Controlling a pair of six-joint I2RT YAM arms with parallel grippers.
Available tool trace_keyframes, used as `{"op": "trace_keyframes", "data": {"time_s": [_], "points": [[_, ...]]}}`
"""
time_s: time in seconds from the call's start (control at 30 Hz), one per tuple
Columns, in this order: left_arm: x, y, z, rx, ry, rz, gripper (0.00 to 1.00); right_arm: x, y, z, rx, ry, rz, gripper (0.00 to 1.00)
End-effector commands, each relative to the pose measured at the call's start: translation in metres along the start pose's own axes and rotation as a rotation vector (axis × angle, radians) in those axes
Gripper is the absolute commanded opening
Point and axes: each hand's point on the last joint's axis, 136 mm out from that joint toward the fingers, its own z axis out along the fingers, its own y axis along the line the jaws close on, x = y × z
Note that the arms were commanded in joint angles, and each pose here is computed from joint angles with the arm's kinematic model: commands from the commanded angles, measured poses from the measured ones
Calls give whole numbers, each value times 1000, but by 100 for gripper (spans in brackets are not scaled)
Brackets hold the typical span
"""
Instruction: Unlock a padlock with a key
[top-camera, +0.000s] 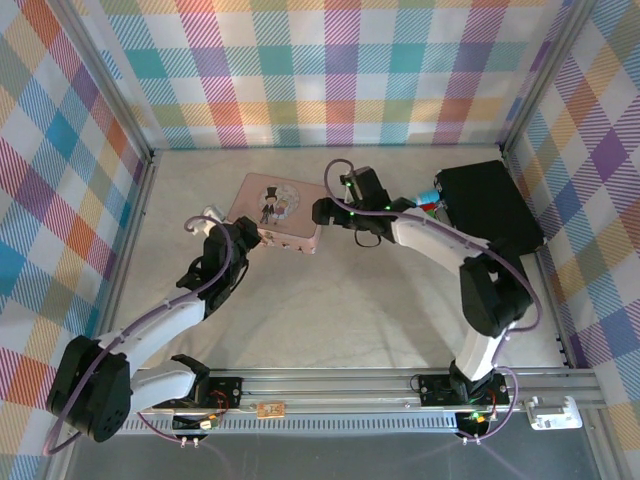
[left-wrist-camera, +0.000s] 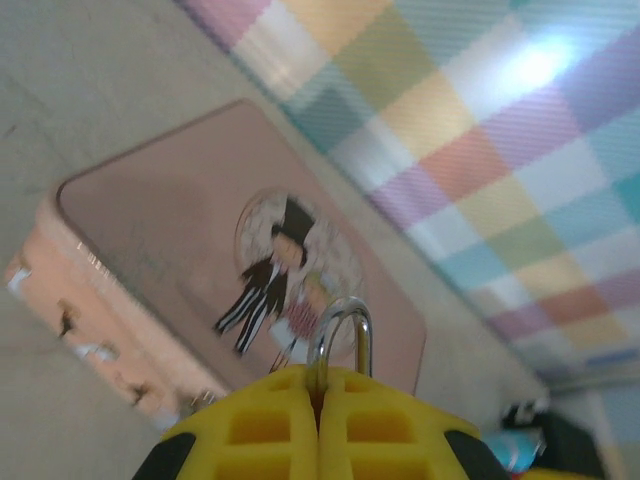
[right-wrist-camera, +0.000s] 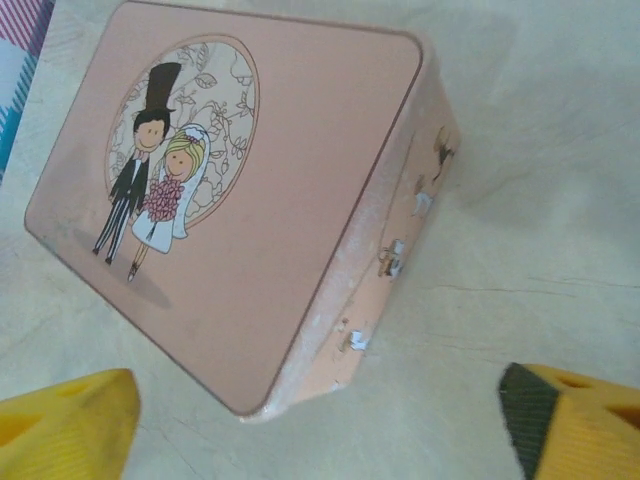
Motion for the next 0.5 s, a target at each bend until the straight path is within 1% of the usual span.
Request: {"op": "trace_keyframes", "data": {"time_s": [0.0,0.1,0.2,0.33,0.47], "points": [[43,16,-14,-51,233,145,0,14,-25,-25,88,30,-99,99],[56,0,-20,-11,306,217,0,26,-46,-43,160,44,-130,99],[79,-21,-23,36,387,325,0,36,-68,-59,236,53,-149,99],[120,-39,-19,88,497,397,0,48,-99,-78,323,32,-136,99],[162,-49,-12,84,596,479,0,51,-118,-94,363,-6,-107,99]]}}
